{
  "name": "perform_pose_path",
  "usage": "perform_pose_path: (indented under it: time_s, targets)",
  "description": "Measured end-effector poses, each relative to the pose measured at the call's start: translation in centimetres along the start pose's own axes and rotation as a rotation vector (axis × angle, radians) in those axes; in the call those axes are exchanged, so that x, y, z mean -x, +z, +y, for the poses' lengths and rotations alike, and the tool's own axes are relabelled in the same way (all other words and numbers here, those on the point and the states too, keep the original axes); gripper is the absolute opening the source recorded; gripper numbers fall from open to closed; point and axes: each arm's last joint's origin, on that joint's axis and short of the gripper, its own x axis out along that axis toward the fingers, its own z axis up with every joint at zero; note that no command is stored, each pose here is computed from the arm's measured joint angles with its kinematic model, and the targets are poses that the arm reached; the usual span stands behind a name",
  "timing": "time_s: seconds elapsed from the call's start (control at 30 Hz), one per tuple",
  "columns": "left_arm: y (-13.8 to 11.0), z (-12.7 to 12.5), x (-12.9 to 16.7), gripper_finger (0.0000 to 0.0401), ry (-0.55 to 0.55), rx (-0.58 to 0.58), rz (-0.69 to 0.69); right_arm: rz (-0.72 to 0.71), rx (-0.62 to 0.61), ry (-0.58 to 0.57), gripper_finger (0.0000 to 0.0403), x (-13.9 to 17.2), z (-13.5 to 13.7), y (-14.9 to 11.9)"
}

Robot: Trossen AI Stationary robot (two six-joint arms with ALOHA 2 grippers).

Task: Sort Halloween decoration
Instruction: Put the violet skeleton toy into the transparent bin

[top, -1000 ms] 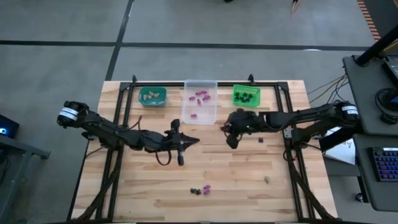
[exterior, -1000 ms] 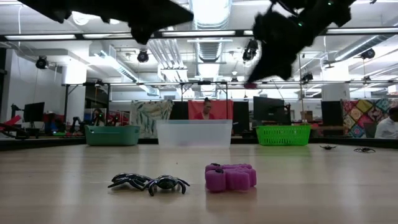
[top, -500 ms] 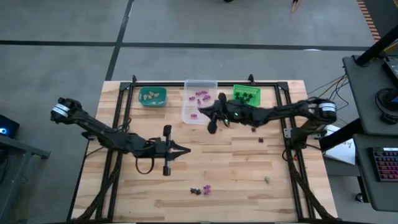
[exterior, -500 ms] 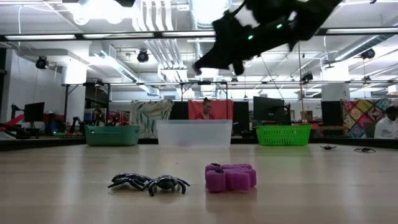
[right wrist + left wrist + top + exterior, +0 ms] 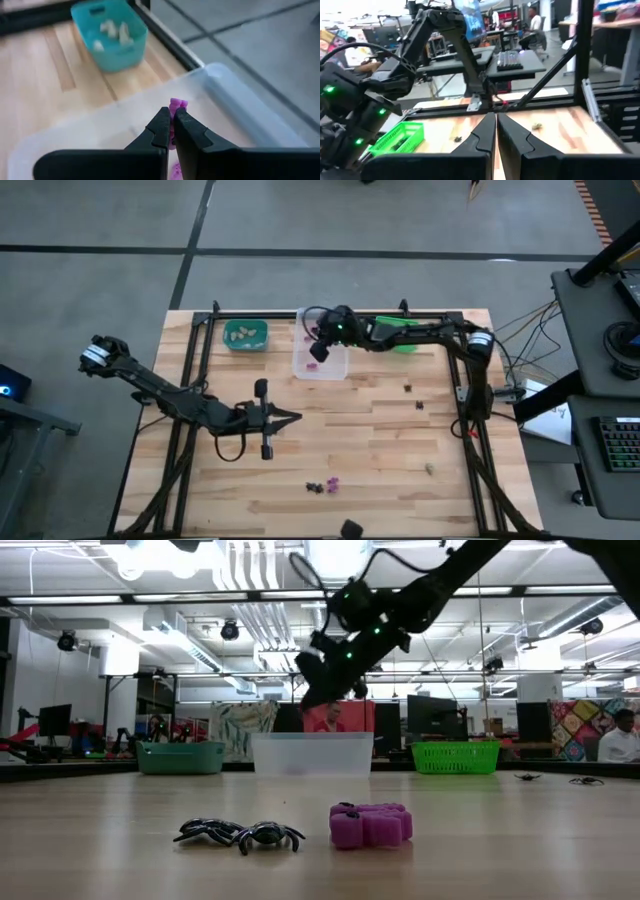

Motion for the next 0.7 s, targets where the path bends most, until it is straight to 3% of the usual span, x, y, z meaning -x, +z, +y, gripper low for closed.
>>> perform_pose_path:
  time_s: [0.33,0.7]
  targets:
    - [-0.2,0.2,0.0,0.0000,0.072,-0.007,0.023,0.163,0.045,0.020,0.0012,-3.3,-0.1,-0.9]
    - [-0.2,0.2,0.0,0.0000,0.074,-0.009,0.028,0.176,0.036,0.067,0.0013,-3.4,0.1,-0.9]
